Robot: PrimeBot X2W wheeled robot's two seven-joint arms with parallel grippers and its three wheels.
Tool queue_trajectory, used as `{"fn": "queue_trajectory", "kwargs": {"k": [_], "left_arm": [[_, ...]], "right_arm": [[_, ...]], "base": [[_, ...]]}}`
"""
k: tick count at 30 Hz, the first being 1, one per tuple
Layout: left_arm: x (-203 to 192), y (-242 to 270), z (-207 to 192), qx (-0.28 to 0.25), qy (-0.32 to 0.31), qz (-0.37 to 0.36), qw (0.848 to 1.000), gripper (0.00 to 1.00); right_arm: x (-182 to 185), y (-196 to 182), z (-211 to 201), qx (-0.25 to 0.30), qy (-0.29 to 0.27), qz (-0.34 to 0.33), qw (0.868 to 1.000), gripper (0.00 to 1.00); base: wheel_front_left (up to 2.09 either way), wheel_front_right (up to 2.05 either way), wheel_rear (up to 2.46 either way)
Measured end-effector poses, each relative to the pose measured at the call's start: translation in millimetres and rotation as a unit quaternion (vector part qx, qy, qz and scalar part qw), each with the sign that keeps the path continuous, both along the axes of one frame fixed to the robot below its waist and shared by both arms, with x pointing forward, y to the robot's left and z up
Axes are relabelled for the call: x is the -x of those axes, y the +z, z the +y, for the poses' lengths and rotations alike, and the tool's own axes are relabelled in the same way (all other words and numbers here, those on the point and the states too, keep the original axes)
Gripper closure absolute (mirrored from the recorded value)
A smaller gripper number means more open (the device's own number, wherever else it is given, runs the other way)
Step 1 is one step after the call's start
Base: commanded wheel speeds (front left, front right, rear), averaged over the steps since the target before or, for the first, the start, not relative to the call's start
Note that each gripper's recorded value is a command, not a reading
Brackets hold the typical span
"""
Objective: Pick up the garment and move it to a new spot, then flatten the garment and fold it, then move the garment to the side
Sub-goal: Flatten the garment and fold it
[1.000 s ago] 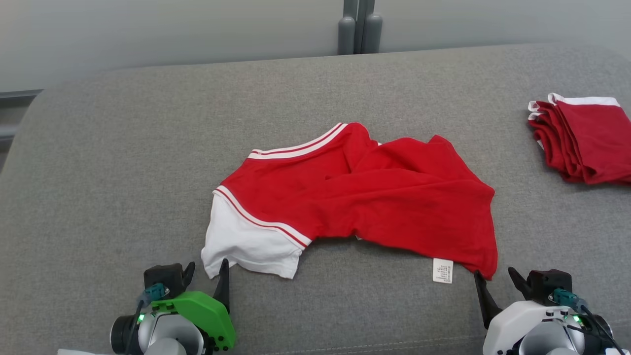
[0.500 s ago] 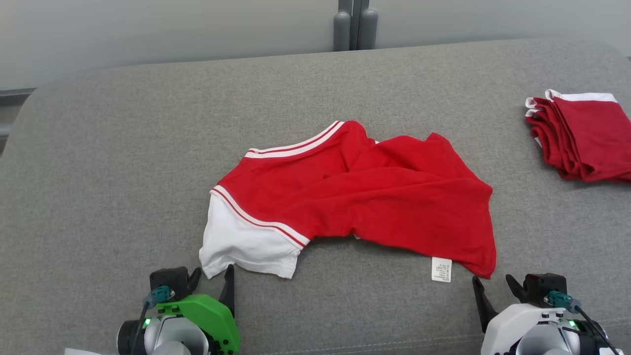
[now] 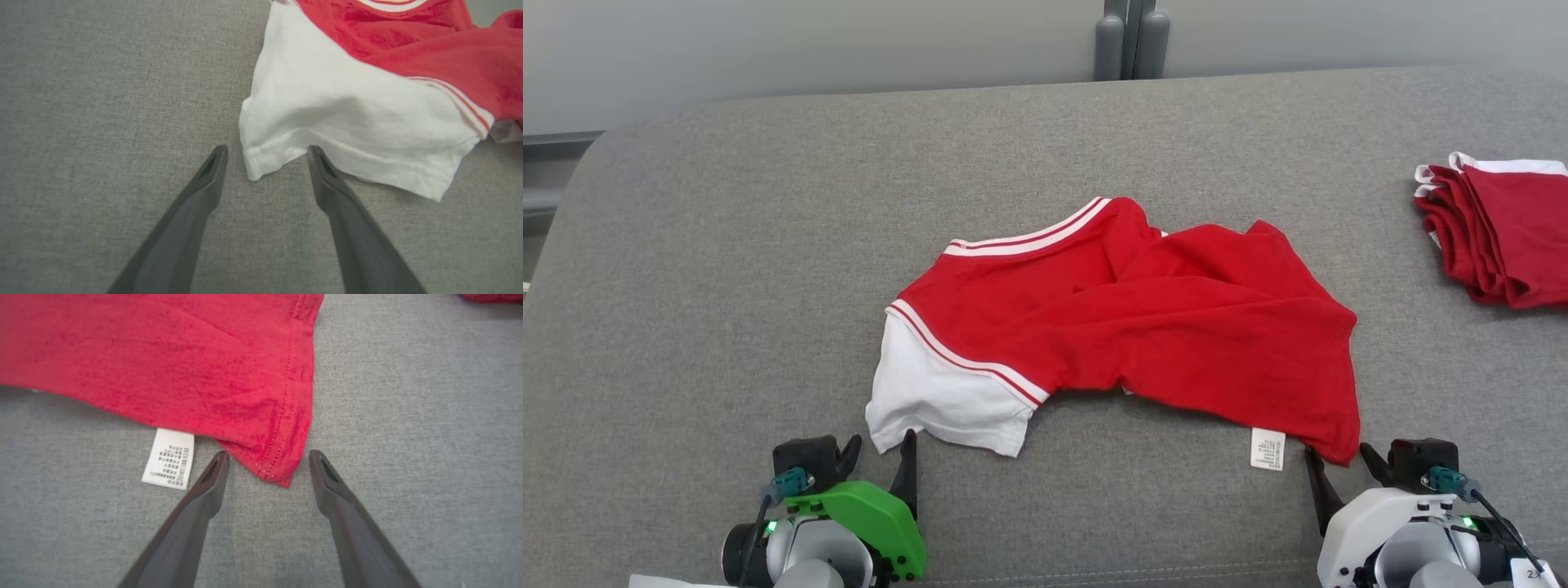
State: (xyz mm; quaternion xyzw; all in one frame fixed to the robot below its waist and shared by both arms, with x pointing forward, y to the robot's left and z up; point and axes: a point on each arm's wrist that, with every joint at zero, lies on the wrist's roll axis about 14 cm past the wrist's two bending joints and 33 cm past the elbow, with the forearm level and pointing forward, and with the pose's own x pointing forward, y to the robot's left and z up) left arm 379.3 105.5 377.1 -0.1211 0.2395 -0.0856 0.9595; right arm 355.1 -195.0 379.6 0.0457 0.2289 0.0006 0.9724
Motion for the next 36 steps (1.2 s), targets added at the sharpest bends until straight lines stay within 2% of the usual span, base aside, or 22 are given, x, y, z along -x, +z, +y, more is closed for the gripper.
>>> {"fn": "queue_trajectory", "kwargs": {"k": [3,4,5,6,9,10,11,12,13,14,15,16,17,21,25,36], "left_arm": [[0.3,-0.8,-0.1,0.002,0.0,0.005,1.0,0.0],[0.6,-1.4,-0.4,0.004,0.0,0.007,1.0,0.11],[0.6,-1.6,-0.6,0.005,0.0,0.009,1.0,0.15],[0.5,-1.7,-0.8,0.005,-0.001,0.009,1.0,0.24],[1.1,-4.3,-0.8,0.006,0.001,0.016,1.0,0.27],[1.1,-5.1,-0.8,0.006,0.001,0.017,1.0,0.31],[0.8,-5.8,-0.7,0.006,0.002,0.018,1.0,0.39],[0.1,-6.3,-0.5,0.005,0.002,0.019,1.0,0.62],[-0.9,-6.5,-0.6,0.005,0.002,0.019,1.0,0.97],[-2.3,-6.3,-0.8,0.005,0.001,0.019,1.0,1.0],[-3.7,-5.9,-0.9,0.004,0.001,0.018,1.0,1.0],[-4.6,-5.7,-1.0,0.005,0.001,0.017,1.0,1.0],[-5.2,-5.7,-1.0,0.005,0.001,0.016,1.0,1.0],[-8.6,-0.8,0.3,0.016,0.01,0.004,1.0,1.0],[-15.9,15.2,6.1,0.059,0.039,-0.024,0.997,1.0],[-36.9,87.2,10.1,0.134,0.074,-0.138,0.979,1.0]], "right_arm": [[-2.0,-3.1,0.8,0.002,0.003,0.007,1.0,0.0],[-2.9,-3.7,0.6,0.004,0.003,0.008,1.0,0.0],[-3.5,-4.5,0.5,0.005,0.004,0.01,1.0,0.0],[-3.8,-5.5,0.6,0.005,0.004,0.012,1.0,0.0],[-6.6,-7.1,0.9,0.005,0.005,0.015,1.0,0.0],[-8.5,-6.7,1.0,0.006,0.005,0.014,1.0,0.0],[-9.7,-6.9,1.1,0.006,0.005,0.014,1.0,0.0],[-10.1,-8.0,1.3,0.007,0.006,0.016,1.0,0.0],[-10.3,-9.1,1.7,0.007,0.007,0.018,1.0,0.13],[-10.9,-9.9,2.1,0.007,0.008,0.019,1.0,0.55],[-12.1,-10.3,2.7,0.007,0.008,0.019,1.0,0.8],[-13.5,-10.3,3.2,0.007,0.009,0.019,1.0,0.98],[-14.9,-10.2,3.7,0.007,0.01,0.018,1.0,1.0],[-15.5,-10.5,5.4,0.006,0.012,0.017,1.0,1.0],[-17.5,-1.7,6.5,-0.002,0.009,-0.004,1.0,1.0],[-33.4,53.3,8.3,0.003,0.015,-0.092,0.996,1.0]], "base": [[0.0,0.0,0.0],[0.0,0.0,0.0],[0.0,0.0,0.0],[0.0,0.0,0.0],[0.0,0.0,0.0],[0.0,0.0,0.0],[0.0,0.0,0.0],[0.0,0.0,0.0],[0.0,0.0,0.0],[0.0,0.0,0.0],[0.0,0.0,0.0],[0.0,0.0,0.0],[0.0,0.0,0.0],[0.0,0.0,0.0],[0.0,0.0,0.0],[0.0,0.0,0.0]]}}
